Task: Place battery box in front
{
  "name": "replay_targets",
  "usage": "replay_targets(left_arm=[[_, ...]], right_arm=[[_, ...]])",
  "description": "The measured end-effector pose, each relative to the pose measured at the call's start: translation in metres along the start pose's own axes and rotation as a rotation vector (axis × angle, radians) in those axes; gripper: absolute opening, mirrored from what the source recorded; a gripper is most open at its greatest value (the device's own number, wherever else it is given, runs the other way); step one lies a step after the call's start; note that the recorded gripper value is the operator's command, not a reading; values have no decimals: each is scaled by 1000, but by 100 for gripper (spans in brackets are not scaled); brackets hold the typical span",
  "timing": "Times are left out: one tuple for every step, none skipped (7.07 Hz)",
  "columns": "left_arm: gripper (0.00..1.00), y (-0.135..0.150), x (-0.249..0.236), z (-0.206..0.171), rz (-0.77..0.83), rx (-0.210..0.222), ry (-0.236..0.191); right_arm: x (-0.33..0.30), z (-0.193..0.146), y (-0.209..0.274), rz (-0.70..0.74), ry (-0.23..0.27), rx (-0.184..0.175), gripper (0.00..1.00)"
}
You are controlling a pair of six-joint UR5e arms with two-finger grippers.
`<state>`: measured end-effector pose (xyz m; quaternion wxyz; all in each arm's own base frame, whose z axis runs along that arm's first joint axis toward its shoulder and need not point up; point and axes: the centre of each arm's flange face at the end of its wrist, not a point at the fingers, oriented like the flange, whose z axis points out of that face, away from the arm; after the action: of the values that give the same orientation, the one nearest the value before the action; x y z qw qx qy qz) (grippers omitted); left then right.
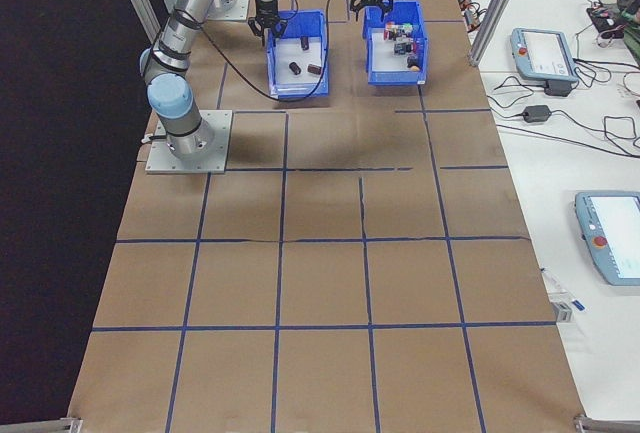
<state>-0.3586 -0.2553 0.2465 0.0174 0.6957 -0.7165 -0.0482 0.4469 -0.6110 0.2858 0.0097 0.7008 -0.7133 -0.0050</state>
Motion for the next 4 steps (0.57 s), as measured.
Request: replay_targets(left_arm=[[0,2,0,-2,4,-25,12],[0,2,-1,-5,8,-37,21],[0,-1,-4,-12,15,-42,37],[0,-5,-5,-22,22,-46,60]], right_arm=[[2,9,-2,0,4,-1,97],[1,15,-2,1,-1,-4,77],[-2,18,0,2,-10,-10,52],[-5,20,3,2,-11,-26,32]])
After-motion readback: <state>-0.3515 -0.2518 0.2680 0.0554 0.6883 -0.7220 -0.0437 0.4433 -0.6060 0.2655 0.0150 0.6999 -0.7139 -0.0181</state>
